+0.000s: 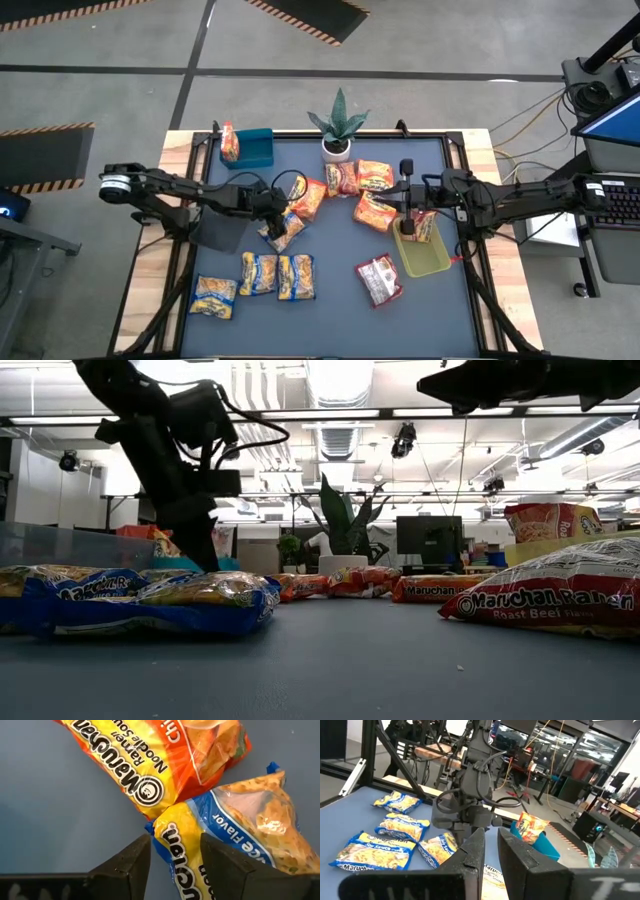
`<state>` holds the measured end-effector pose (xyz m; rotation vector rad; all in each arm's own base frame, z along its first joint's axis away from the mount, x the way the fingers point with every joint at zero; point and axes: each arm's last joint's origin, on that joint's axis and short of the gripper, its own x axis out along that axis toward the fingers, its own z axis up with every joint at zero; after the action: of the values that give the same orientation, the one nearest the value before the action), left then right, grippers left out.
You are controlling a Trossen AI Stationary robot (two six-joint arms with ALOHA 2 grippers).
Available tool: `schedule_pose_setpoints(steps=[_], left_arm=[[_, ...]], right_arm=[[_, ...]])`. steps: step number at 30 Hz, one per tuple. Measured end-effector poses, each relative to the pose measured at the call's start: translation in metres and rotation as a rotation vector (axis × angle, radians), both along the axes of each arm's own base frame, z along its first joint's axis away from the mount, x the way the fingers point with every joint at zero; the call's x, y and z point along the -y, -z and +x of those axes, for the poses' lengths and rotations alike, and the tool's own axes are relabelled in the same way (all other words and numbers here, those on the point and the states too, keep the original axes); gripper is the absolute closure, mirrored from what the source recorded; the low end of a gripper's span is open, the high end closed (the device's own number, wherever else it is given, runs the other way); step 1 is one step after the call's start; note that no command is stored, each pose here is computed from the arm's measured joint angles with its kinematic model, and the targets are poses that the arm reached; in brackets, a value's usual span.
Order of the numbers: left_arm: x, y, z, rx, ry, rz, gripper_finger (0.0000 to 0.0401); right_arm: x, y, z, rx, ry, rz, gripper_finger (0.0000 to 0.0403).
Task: Sort Maruchan noodles
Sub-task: Put the blue noodle pack into the black bin
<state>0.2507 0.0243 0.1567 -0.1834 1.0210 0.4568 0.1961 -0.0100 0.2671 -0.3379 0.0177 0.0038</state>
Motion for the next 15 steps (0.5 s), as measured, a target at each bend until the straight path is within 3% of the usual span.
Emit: schedule_pose_setpoints(steps=[7, 15], left_arm=[[-0.001, 0.008, -0.001, 0.055, -0.175, -0.086, 0.0269], [-0.002, 0.018, 0.006, 0.099, -0.233, -0.101, 0.0339]], right_arm=[[0.000, 0.001, 0.001, -0.005, 0.000, 0.000, 0.0360], [0.000, 0.001, 0.001, -0.005, 0.000, 0.000, 0.0360]])
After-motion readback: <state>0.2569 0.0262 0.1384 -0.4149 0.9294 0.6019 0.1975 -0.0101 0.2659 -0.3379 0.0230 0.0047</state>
